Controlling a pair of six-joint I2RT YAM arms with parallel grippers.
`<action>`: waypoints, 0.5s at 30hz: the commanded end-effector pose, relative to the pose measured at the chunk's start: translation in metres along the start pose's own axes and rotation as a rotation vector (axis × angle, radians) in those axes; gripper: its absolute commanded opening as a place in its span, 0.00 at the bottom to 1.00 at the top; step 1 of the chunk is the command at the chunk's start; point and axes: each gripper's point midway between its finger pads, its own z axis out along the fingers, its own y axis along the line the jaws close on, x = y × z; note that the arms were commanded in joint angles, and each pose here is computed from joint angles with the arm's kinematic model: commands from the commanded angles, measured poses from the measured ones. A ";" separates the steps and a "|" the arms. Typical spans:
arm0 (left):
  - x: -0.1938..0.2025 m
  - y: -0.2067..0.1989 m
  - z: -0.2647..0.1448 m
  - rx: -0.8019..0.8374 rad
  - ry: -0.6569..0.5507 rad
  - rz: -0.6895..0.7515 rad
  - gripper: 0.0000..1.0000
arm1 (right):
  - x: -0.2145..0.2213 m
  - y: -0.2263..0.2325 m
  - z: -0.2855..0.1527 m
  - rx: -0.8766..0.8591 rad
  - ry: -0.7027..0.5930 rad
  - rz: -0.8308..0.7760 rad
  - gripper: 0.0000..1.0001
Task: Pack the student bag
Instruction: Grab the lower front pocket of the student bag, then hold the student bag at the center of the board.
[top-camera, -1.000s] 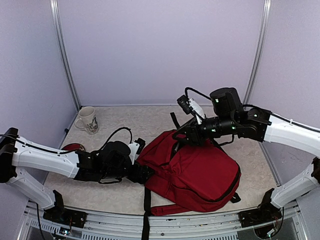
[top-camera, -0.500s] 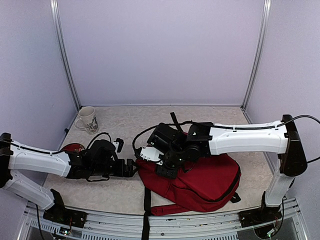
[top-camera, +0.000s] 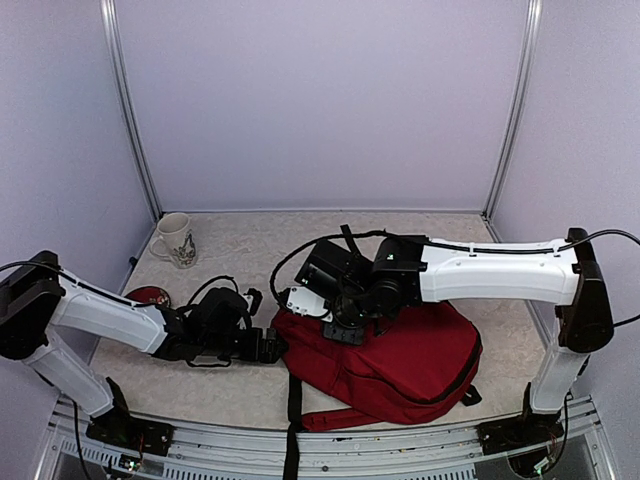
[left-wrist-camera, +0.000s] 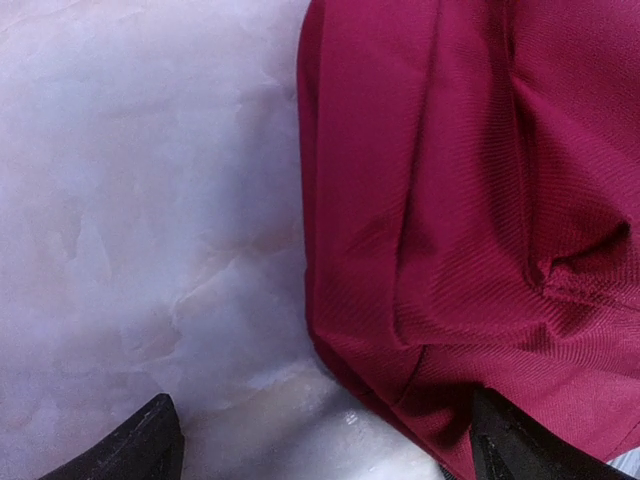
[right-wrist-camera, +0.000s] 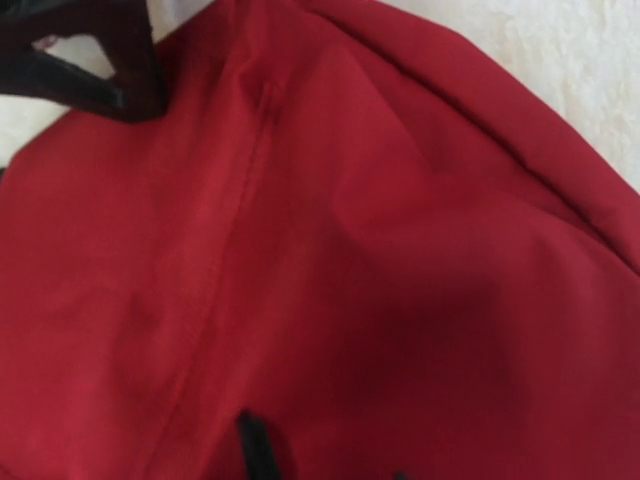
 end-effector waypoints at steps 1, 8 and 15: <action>-0.002 -0.026 0.008 0.081 0.001 0.042 0.96 | 0.005 -0.005 0.003 0.033 0.040 -0.043 0.31; 0.001 -0.047 0.018 0.064 0.013 0.159 0.53 | -0.001 -0.001 0.013 0.023 0.044 -0.050 0.05; -0.002 -0.033 0.015 0.002 0.002 0.172 0.00 | -0.018 -0.030 -0.013 0.084 -0.065 0.055 0.00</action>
